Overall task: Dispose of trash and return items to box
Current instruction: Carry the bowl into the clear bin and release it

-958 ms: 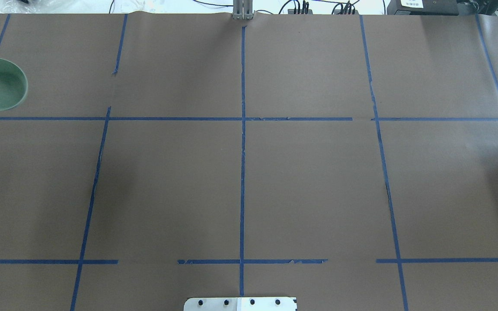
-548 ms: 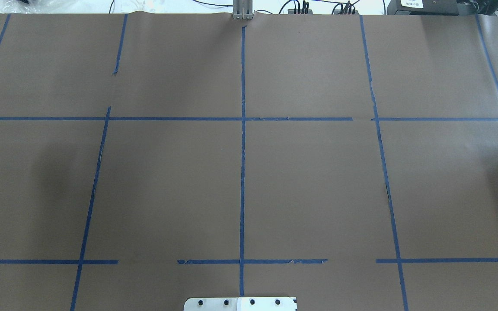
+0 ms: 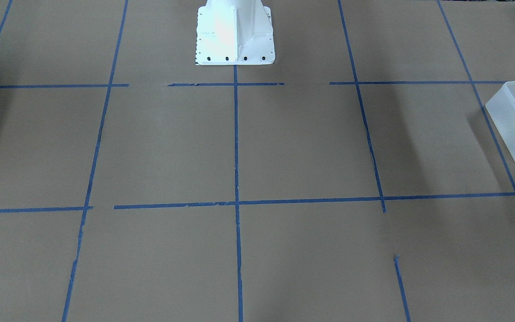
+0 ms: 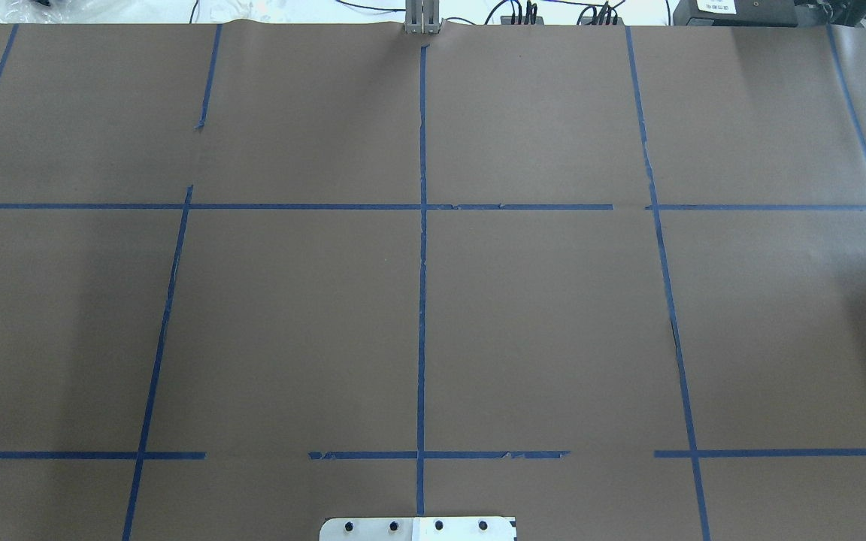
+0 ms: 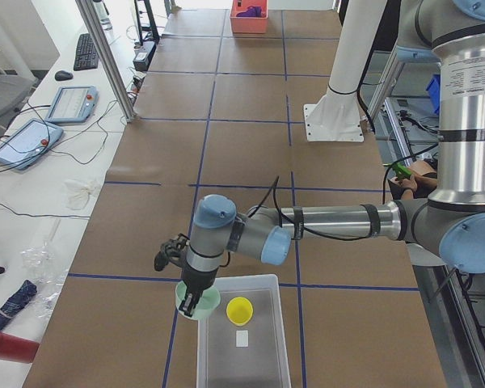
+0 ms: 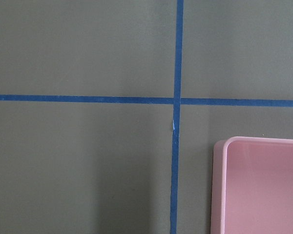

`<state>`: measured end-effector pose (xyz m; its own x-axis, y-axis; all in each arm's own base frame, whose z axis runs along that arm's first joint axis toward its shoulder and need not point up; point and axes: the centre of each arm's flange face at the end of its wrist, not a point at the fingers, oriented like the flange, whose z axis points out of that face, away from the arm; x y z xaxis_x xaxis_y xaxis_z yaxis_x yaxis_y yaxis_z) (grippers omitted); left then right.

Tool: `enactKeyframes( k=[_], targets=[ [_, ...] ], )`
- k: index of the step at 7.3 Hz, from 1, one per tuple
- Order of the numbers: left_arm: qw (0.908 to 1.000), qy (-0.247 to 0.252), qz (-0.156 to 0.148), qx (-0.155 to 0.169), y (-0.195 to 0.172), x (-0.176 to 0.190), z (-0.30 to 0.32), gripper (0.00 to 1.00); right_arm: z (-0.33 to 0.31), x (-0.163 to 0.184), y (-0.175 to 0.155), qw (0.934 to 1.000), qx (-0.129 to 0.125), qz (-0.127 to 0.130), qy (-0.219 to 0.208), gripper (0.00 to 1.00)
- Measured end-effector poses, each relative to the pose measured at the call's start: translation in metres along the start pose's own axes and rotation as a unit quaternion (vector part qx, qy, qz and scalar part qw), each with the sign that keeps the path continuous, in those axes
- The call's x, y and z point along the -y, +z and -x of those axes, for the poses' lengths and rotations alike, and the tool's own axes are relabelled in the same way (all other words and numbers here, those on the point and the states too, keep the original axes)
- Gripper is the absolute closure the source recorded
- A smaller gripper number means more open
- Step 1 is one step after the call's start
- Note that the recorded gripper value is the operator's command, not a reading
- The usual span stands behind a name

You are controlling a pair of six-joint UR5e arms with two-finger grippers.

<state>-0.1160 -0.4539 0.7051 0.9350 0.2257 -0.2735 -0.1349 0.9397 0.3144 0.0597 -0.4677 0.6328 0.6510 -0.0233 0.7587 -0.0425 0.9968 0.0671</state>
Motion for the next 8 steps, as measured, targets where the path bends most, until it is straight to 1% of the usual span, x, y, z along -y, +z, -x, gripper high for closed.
enactKeyframes(
  k=[1, 2, 3, 5, 7, 8],
  targets=[
    [0.9999, 0.015, 0.003, 0.003, 0.014, -0.036, 0.013, 1.00, 0.001, 0.000, -0.001, 1.0000, 0.000, -0.001, -0.001, 0.00],
    [0.9996, 0.026, 0.005, 0.005, 0.023, -0.064, 0.018, 0.99, 0.001, 0.000, -0.001, 1.0000, 0.000, -0.001, -0.001, 0.00],
    [0.9995, 0.029, 0.008, 0.005, 0.031, -0.082, 0.019, 0.01, 0.001, 0.000, -0.001, 1.0000, 0.000, -0.001, -0.001, 0.00],
    [0.9996, 0.027, 0.011, 0.003, 0.042, -0.097, 0.021, 0.00, 0.001, 0.000, -0.001, 1.0000, 0.000, -0.001, -0.001, 0.00],
    [0.9996, 0.026, 0.008, 0.002, 0.042, -0.096, 0.021, 0.00, 0.002, 0.000, -0.001, 1.0000, 0.000, -0.001, -0.002, 0.00],
    [0.9996, 0.027, 0.000, 0.001, 0.036, -0.088, 0.021, 0.00, 0.002, 0.000, -0.001, 1.0000, 0.000, -0.001, -0.002, 0.00]
  ],
)
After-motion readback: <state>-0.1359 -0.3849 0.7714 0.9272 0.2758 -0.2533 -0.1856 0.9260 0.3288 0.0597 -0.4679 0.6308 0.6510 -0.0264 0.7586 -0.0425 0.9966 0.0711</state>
